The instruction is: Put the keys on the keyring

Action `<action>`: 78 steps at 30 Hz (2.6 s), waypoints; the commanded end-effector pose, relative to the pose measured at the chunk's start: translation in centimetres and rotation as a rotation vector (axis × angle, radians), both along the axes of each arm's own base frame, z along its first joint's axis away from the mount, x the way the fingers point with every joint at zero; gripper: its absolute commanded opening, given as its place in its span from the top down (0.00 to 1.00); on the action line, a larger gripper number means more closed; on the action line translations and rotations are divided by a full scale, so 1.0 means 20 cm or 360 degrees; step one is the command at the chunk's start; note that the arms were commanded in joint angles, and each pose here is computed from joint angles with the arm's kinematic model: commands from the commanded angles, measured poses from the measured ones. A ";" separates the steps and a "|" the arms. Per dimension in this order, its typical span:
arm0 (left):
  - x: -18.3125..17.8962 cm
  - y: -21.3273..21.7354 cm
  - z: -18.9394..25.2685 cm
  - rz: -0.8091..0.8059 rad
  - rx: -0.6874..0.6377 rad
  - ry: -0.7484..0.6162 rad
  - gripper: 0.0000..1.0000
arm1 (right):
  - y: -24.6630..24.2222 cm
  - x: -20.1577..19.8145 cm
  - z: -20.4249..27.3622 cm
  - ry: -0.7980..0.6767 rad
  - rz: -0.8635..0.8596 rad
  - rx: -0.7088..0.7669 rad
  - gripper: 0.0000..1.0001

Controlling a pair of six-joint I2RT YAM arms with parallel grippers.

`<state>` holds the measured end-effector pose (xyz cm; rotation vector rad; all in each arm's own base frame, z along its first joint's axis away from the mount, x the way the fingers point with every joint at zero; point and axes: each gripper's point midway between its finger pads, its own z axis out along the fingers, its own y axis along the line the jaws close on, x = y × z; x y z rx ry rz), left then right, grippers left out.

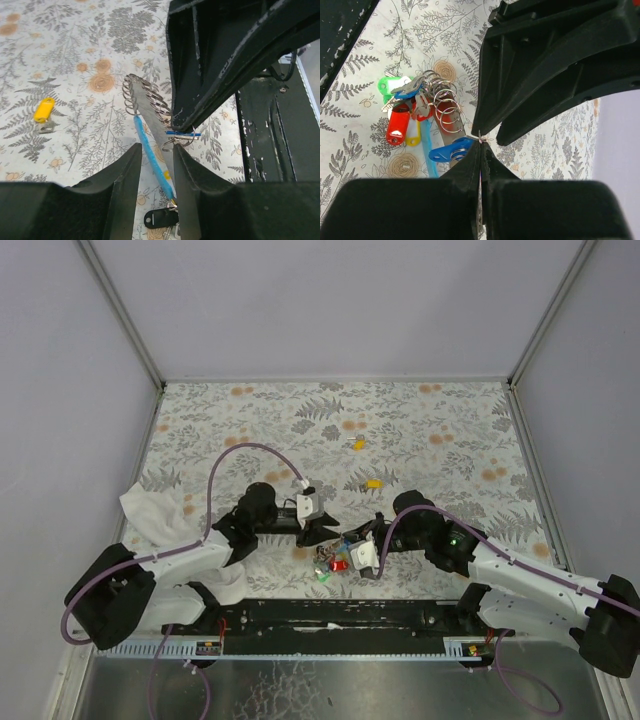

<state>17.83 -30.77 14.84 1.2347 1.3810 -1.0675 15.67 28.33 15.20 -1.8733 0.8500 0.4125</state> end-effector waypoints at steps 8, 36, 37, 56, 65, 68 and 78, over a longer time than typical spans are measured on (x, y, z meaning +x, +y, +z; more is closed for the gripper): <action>-0.09 -0.02 -0.05 -0.0285 0.0072 0.0004 0.71 | 0.06 0.02 0.18 -0.0111 0.0043 0.0120 1.00; -0.08 -0.02 -0.05 -0.0271 0.0101 0.0013 1.00 | 0.02 0.01 0.16 -0.0056 -0.0007 0.0088 1.00; -0.07 -0.02 -0.05 -0.0265 0.0104 0.0017 1.00 | 0.01 0.01 0.16 -0.0057 -0.0021 0.0093 1.00; 0.03 0.00 0.10 0.0077 -0.0174 0.0234 1.00 | -0.03 0.00 -0.01 0.0041 -0.0100 0.0011 1.00; 0.06 0.02 0.17 0.0238 -0.0357 0.0364 1.00 | 0.03 0.00 -0.07 0.0097 -0.0070 0.0056 1.00; 0.08 0.04 0.19 0.0303 -0.0422 0.0397 1.00 | 0.06 0.00 -0.08 0.0116 -0.0050 0.0083 1.00; 0.14 0.13 0.17 0.0550 -0.0476 0.0398 1.00 | 0.11 0.02 -0.06 0.0140 -0.0091 0.0250 1.00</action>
